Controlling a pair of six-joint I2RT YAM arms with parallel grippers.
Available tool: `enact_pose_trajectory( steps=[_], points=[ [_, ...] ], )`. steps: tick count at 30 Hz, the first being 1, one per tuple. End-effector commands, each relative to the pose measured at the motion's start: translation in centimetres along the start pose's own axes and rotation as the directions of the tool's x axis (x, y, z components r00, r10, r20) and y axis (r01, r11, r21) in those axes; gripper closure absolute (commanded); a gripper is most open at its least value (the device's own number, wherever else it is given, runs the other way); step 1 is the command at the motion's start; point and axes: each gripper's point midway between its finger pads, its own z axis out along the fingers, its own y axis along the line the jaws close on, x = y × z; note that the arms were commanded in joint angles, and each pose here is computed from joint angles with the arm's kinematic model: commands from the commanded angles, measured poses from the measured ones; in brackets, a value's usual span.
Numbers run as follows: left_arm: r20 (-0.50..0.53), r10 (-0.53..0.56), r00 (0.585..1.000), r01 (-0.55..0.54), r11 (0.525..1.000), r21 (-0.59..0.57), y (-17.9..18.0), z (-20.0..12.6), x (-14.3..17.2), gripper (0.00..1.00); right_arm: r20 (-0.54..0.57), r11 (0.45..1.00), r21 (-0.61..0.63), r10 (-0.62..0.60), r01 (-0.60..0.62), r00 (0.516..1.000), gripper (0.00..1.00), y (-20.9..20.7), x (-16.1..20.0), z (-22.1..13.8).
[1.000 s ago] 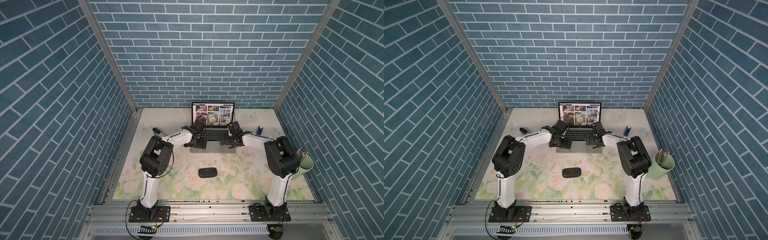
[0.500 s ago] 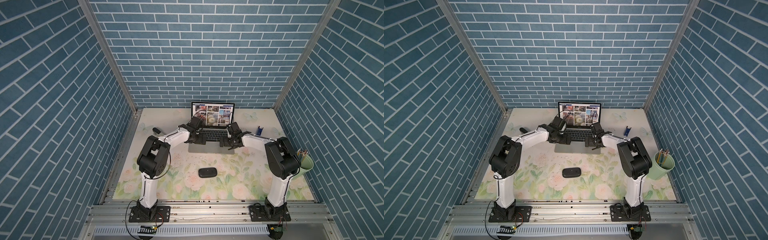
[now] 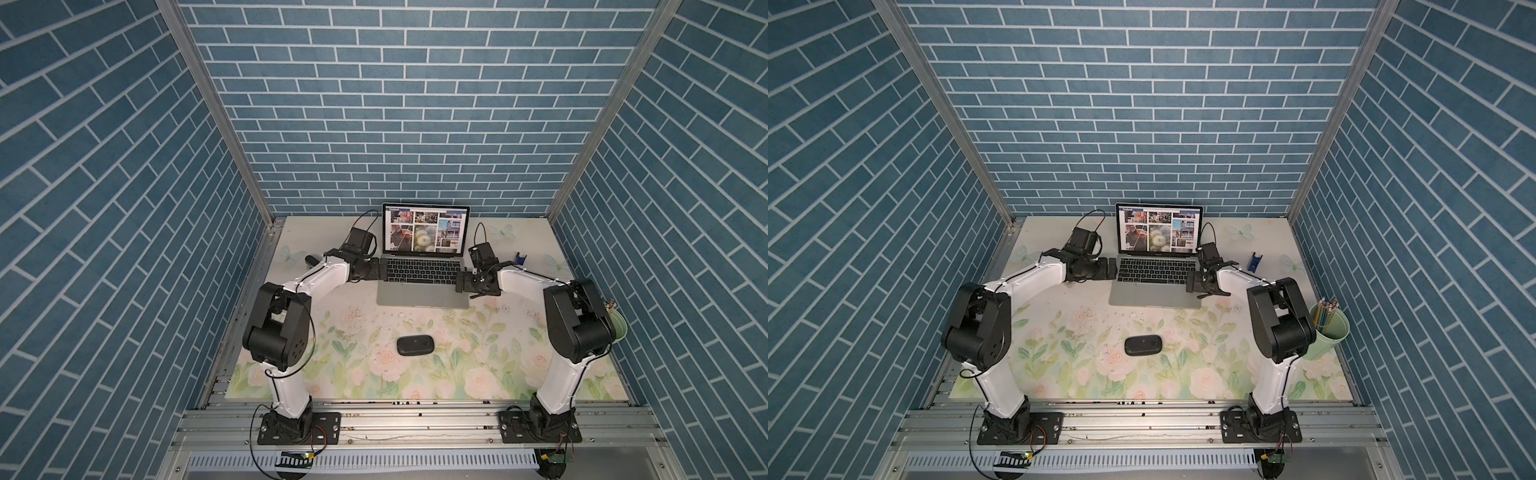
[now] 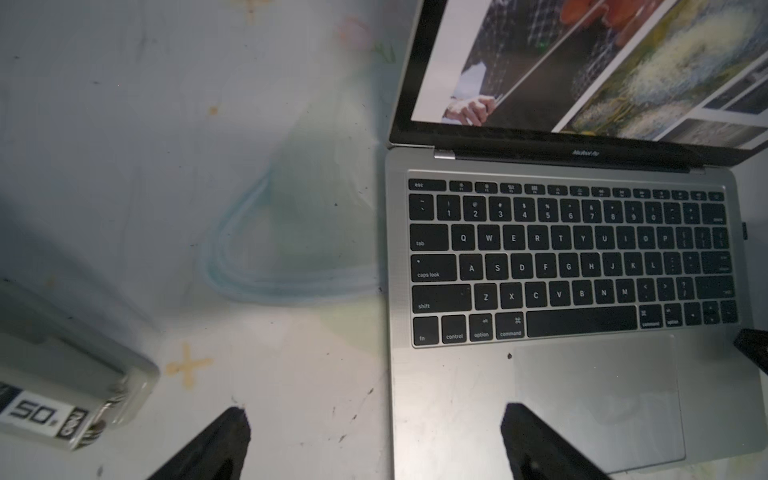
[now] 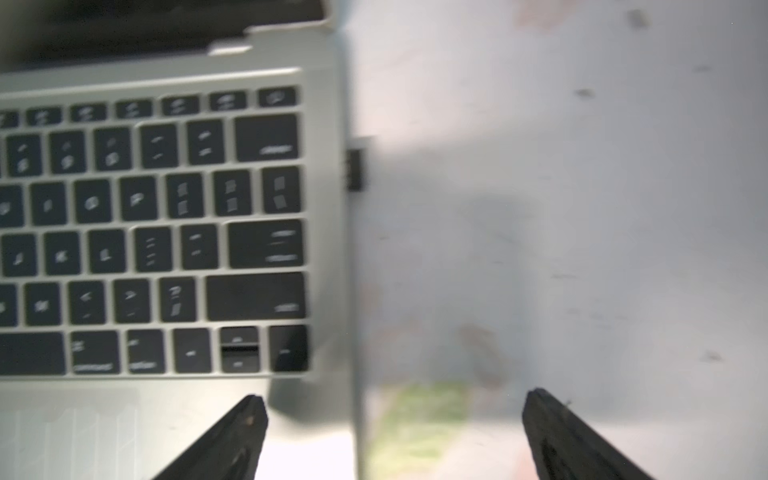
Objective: Remove the wireless mouse receiver from the laptop
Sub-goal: Move the laptop to the center of the board.
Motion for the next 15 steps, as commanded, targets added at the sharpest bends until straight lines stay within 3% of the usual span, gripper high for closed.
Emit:
enact_pose_trajectory(
  steps=[1,6,9,11,15],
  points=[
    [0.049,-0.010,0.999,0.011,1.000,-0.011,1.3,-1.1,-0.6,0.00,0.028,1.000,0.020,-0.014,0.013,1.000,0.00,-1.0,-0.8,-2.1],
    [0.048,-0.105,0.993,0.101,0.992,0.081,1.6,-0.9,0.1,0.00,0.064,0.993,-0.090,-0.076,0.082,0.995,0.04,-0.3,-3.2,-2.7],
    [0.015,-0.097,0.995,0.094,0.988,0.119,0.8,-0.7,0.6,0.01,0.087,0.961,-0.078,-0.260,0.267,0.962,0.05,-0.4,-4.8,-3.3],
    [0.015,-0.067,0.998,0.065,0.991,0.116,0.9,-1.1,0.6,0.00,0.089,0.904,-0.055,-0.419,0.424,0.904,0.06,-0.4,-5.5,-4.3],
    [-0.026,-0.036,0.999,0.037,0.998,0.042,2.1,-1.1,1.3,0.01,0.086,0.734,-0.009,-0.676,0.679,0.732,0.06,-0.5,-7.1,-6.7]
  ],
)
